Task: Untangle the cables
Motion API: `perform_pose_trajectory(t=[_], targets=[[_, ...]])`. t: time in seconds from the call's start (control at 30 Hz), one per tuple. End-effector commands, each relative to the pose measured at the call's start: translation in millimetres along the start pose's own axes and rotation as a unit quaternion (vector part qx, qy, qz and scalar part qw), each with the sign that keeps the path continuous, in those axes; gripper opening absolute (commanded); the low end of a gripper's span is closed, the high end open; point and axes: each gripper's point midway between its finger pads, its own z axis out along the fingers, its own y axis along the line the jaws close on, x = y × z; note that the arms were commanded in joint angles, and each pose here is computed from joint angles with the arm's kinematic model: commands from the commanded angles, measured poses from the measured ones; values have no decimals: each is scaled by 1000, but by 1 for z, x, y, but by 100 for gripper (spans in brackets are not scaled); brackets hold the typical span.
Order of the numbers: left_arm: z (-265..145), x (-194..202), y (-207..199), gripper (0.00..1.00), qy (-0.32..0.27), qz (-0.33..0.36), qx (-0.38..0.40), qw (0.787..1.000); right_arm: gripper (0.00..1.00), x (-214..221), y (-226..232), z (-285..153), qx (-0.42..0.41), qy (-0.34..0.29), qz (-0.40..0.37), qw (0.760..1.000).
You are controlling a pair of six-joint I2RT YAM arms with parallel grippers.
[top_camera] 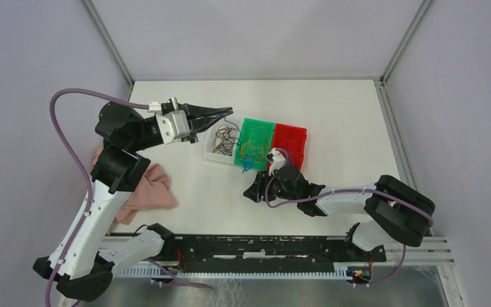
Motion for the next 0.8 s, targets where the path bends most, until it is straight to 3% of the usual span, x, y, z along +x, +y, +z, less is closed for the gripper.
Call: perform_pose_trajectory(t=[0.0,0.23,0.43,0.63,0.77], targets=[[-4,-58,38,3,-58,79,-71,993,58,-1,6,2,-17,-19,7,1000],[-6,-89,57,3,-70,136,-93,984,60,8,7,0,-23,-11,14,1000],[-6,-71,42,3,-52,117,-66,990,71,-48,69,-37,-100,-72,-43,992],[-7,-53,24,3,-36,100,-36,994,85,-106,146,-98,-208,-155,-143,955],[-7,-46,18,3,-30,90,-22,995,91,-137,179,-133,-239,-200,-193,930]])
